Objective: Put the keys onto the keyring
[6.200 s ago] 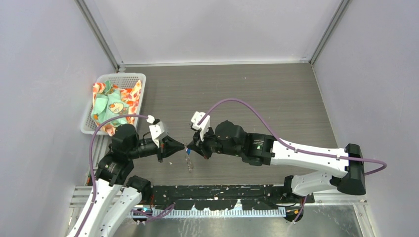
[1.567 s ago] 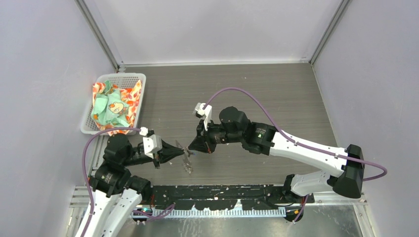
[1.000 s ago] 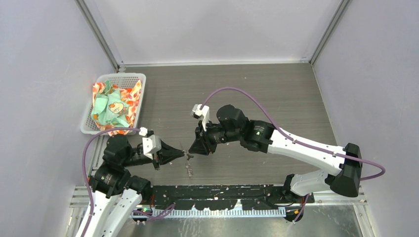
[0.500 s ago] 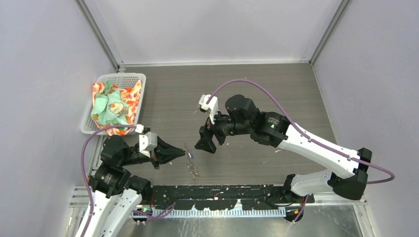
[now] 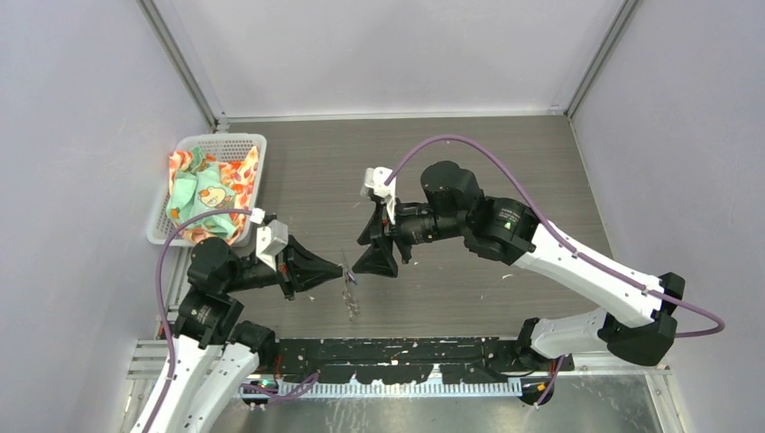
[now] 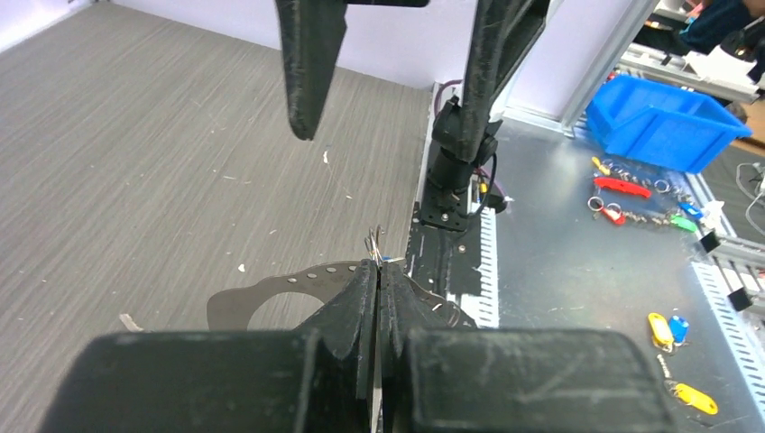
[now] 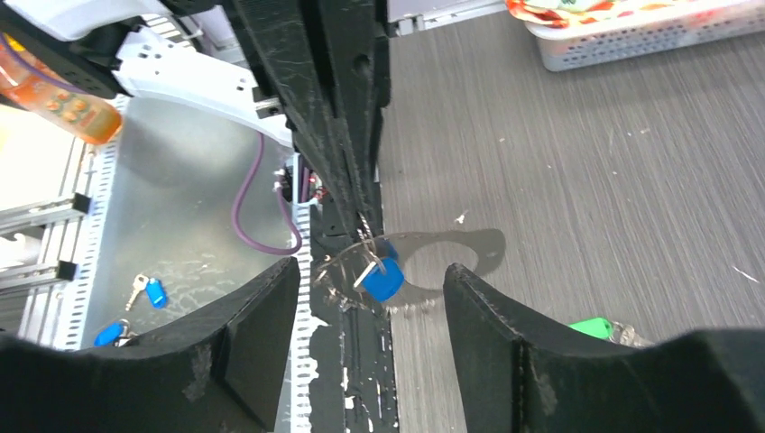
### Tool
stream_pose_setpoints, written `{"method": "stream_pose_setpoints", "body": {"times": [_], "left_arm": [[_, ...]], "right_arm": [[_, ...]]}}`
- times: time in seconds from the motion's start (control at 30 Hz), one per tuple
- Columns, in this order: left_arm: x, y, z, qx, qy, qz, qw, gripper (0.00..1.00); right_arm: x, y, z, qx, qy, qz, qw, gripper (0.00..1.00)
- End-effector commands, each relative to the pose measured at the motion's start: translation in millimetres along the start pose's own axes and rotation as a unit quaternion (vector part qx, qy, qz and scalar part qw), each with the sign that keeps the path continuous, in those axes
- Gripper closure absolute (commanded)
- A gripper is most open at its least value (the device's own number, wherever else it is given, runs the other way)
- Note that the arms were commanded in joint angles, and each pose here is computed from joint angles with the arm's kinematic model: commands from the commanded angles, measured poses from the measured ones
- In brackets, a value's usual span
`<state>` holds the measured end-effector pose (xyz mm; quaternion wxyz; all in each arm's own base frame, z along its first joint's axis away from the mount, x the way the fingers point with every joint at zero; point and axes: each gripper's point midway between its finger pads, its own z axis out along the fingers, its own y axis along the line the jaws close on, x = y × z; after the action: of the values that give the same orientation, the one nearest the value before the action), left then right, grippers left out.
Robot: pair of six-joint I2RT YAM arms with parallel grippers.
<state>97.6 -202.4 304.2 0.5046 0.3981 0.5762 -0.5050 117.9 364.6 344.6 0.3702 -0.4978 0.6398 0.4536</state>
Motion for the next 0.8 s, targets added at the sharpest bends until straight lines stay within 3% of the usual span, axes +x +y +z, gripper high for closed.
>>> {"method": "stream_pose_setpoints", "body": {"times": [0.0,0.37,0.53,0.77], "left_arm": [[-34,-14,0,0.018,-0.036,0.021,0.999,1.0],[-77,-33,1,0.048,-0.068,-0.003,0.997,1.0],[-78,-36,1,0.059,-0.065,-0.002,0.996,1.0],[-77,-34,1,0.054,-0.065,-0.007,0.996,1.0]], "right_arm": [[-27,19,-3,-0.051,-0.04,-0.016,0.998,0.39],[-47,31,-8,-0.093,-0.11,-0.012,0.99,0.49],[-56,37,-11,-0.11,-0.124,-0.005,0.986,0.57],[-61,42,-14,-0.12,-0.137,-0.001,0.983,0.59]]}}
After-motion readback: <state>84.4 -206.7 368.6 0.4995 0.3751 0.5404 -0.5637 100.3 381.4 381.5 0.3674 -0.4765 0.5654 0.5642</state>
